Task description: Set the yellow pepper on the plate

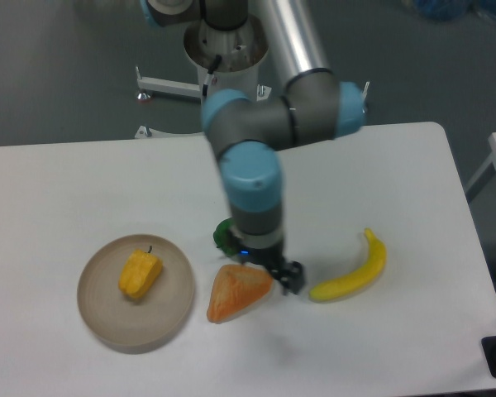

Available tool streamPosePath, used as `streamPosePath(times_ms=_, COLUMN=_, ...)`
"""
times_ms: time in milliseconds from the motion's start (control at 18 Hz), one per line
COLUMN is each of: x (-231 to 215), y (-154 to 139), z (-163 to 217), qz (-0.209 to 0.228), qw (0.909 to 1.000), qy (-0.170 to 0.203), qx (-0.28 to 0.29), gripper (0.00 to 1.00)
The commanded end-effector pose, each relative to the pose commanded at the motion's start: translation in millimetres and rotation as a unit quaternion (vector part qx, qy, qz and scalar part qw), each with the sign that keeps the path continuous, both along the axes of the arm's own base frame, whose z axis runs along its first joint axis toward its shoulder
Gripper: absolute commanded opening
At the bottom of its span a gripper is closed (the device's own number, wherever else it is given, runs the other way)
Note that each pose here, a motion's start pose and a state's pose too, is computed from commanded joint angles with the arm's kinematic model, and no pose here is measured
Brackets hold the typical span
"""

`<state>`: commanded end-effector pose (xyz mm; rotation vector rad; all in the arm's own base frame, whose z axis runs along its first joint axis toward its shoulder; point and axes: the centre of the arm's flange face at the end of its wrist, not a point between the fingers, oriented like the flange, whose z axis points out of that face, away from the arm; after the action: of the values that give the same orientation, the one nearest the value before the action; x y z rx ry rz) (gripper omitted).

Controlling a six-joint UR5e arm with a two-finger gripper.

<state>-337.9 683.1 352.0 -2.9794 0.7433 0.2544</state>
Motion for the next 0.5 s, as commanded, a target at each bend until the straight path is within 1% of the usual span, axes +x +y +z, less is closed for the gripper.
streamPosePath(times_ms=167, x=-10, y=4, z=-16, qz=0.001, qw=1.0, qy=0.005, qx=0.004, gripper=1.0)
streamPosePath(times_ms=389, x=-22, y=3, z=-28, qz=0.009, qw=0.9999, qy=0.006, qx=0.007, gripper=1.0)
streamPosePath(times_ms=500, x=-25, y=5, z=-29, qz=0.008, qw=0.9997, qy=0.015, qx=0.018, gripper=1.0)
